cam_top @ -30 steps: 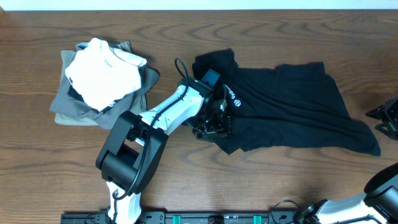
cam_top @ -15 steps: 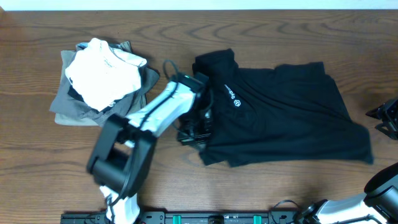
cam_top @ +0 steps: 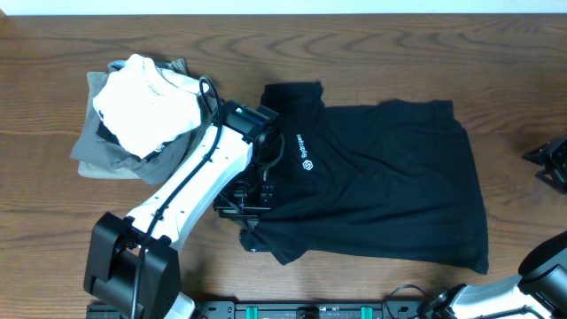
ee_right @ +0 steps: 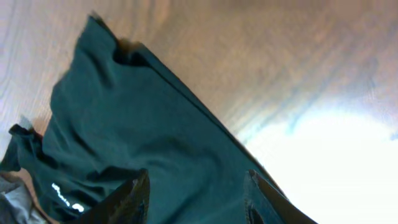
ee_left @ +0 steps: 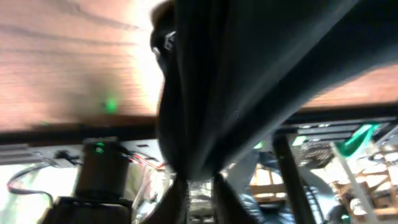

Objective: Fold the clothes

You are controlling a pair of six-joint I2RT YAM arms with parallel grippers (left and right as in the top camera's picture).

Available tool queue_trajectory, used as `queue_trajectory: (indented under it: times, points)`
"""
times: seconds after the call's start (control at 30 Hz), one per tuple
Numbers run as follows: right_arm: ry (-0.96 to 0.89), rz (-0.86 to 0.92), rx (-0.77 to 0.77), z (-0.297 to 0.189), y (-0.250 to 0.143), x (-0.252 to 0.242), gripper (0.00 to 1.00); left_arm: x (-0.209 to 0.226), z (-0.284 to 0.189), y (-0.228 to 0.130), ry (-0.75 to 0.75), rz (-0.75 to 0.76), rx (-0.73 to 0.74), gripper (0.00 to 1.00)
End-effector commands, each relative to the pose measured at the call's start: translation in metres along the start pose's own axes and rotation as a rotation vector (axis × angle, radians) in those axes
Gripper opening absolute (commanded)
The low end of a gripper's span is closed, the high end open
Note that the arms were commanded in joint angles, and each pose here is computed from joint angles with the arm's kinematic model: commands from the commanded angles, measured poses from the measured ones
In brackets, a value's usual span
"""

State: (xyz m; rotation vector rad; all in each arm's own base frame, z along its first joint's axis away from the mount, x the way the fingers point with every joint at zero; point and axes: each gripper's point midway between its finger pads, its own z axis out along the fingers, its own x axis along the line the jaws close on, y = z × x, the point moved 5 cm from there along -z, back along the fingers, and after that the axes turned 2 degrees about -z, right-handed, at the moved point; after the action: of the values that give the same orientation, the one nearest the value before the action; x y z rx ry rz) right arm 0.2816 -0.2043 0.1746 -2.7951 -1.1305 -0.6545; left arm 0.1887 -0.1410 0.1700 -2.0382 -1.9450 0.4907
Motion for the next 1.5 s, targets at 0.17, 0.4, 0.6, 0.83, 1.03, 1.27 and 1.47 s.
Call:
queue_trajectory:
  times: [0.17, 0.4, 0.6, 0.83, 1.03, 1.27, 1.47]
  points:
    - [0.095, -0.431, -0.118, 0.031, 0.013, 0.091, 0.54, -0.002, -0.008, 0.031, 0.007, 0.051, -0.198, 0.48]
    - [-0.005, -0.624, -0.204, 0.09, 0.031, 0.131, 0.53, -0.011, -0.028, 0.066, -0.081, 0.059, -0.382, 0.51]
    - [0.008, -0.62, -0.181, 0.149, 0.042, 0.128, 0.5, -0.02, -0.049, 0.085, -0.195, 0.114, -0.483, 0.52]
    - [0.102, -0.599, -0.127, 0.189, 0.039, 0.125, 0.5, -0.025, -0.063, 0.098, -0.247, 0.131, -0.565, 0.56]
    - [0.088, -0.526, -0.055, 0.212, 0.03, 0.112, 0.39, -0.027, -0.066, 0.101, -0.254, 0.135, -0.585, 0.6]
    - [0.138, -0.512, -0.029, 0.217, 0.024, 0.117, 0.16, -0.03, -0.071, 0.107, -0.267, 0.145, -0.624, 0.61]
    - [0.138, -0.517, -0.131, 0.189, 0.046, 0.119, 0.01, -0.031, -0.074, 0.11, -0.275, 0.151, -0.649, 0.61]
